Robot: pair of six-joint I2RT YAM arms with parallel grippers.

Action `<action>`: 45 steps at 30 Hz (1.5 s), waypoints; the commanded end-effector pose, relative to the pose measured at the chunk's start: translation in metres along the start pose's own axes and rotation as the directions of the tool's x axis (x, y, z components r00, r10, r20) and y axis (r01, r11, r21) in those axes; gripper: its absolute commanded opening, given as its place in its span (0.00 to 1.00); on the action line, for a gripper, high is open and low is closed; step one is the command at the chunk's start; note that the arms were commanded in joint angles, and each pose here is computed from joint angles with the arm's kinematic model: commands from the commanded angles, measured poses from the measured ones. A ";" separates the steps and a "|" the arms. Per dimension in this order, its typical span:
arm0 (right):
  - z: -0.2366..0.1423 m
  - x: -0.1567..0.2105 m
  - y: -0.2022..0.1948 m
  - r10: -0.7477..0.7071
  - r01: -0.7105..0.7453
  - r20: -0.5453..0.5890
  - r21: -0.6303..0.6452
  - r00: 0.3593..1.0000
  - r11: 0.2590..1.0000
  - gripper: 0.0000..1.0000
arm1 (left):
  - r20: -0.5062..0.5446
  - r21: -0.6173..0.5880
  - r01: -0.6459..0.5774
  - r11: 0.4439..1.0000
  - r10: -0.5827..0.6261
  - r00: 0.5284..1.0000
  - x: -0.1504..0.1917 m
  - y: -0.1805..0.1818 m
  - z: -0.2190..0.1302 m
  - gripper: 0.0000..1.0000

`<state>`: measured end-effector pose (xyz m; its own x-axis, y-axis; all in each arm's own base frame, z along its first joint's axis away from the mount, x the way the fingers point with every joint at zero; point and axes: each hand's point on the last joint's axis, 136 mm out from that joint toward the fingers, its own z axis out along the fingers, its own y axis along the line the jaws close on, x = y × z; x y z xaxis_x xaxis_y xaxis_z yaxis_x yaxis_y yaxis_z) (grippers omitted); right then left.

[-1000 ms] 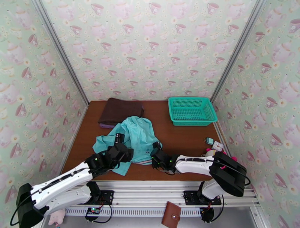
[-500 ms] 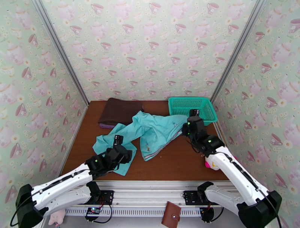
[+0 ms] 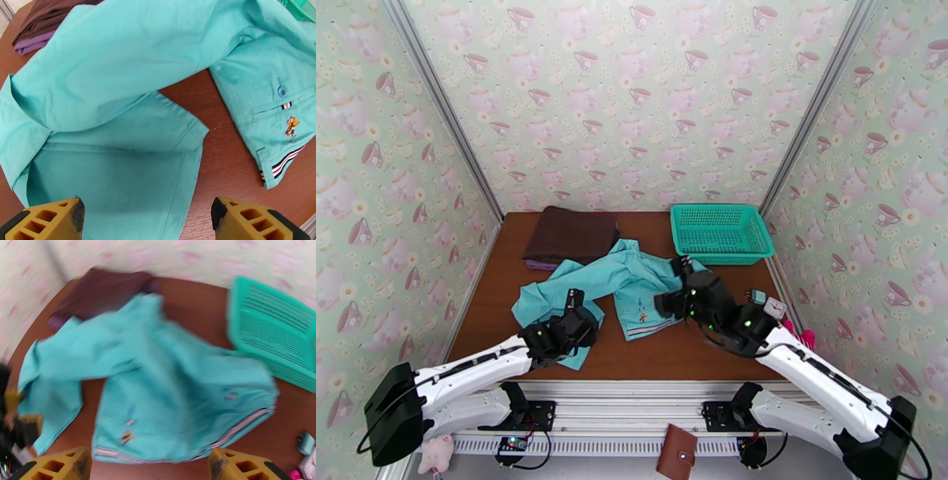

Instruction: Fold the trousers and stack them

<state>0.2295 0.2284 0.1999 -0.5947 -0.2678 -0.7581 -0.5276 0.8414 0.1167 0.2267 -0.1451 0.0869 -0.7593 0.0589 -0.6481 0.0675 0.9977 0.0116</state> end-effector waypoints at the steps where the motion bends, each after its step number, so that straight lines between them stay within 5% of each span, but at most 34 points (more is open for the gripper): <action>1: 0.044 0.044 0.039 -0.049 0.041 -0.117 -0.065 0.992 0.997 0.81 | -0.049 -0.039 0.065 0.997 -0.067 0.997 0.015 0.013 0.007 0.87; 8: 0.120 0.076 0.065 -0.219 0.257 -0.232 0.150 0.948 0.955 0.76 | -0.133 -0.053 0.179 0.982 -0.184 0.974 0.037 0.032 0.025 0.83; 13: 0.142 0.083 0.056 -0.216 0.283 -0.262 0.253 0.941 0.925 0.62 | -0.143 -0.056 0.263 0.963 -0.268 0.953 0.041 0.036 0.023 0.81; 17: 0.147 0.093 0.052 -0.224 0.310 -0.305 0.272 0.926 0.911 0.62 | -0.109 -0.046 0.351 0.935 -0.354 0.929 0.038 0.037 0.023 0.82; 23: 0.144 0.101 0.035 -0.229 0.345 -0.344 0.326 0.911 0.880 0.14 | -0.104 -0.120 0.427 0.896 -0.439 0.892 0.040 0.043 0.028 0.85; 26: 0.132 0.091 0.028 -0.211 0.321 -0.328 0.332 0.921 0.887 0.00 | -0.105 -0.216 0.471 0.855 -0.500 0.860 0.049 0.054 0.032 0.86; 32: 0.069 0.044 -0.011 -0.141 0.237 -0.249 0.413 0.958 0.879 0.00 | -0.100 -0.453 0.510 0.731 -0.611 0.786 0.074 0.093 0.033 0.87; 35: 0.030 0.029 -0.056 -0.027 0.107 -0.174 0.470 0.984 0.876 0.00 | -0.127 -0.449 0.583 0.677 -0.694 0.708 0.081 0.096 0.043 0.87; 41: -0.045 0.030 -0.146 0.180 -0.144 -0.005 0.580 0.984 0.802 0.00 | -0.079 -0.452 0.659 0.601 -0.763 0.642 0.067 0.107 0.050 0.87; 45: -0.062 0.020 -0.155 0.223 -0.224 0.072 0.567 0.972 0.793 0.00 | 0.001 -0.517 0.677 0.524 -0.791 0.612 0.057 0.131 0.042 0.87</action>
<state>0.2676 0.0685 0.2115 -0.6232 -0.0224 -0.7817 0.0716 0.9938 -0.0855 0.2233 -0.0247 0.0172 -0.5645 -0.7156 -0.4115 -0.7642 0.6415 -0.0673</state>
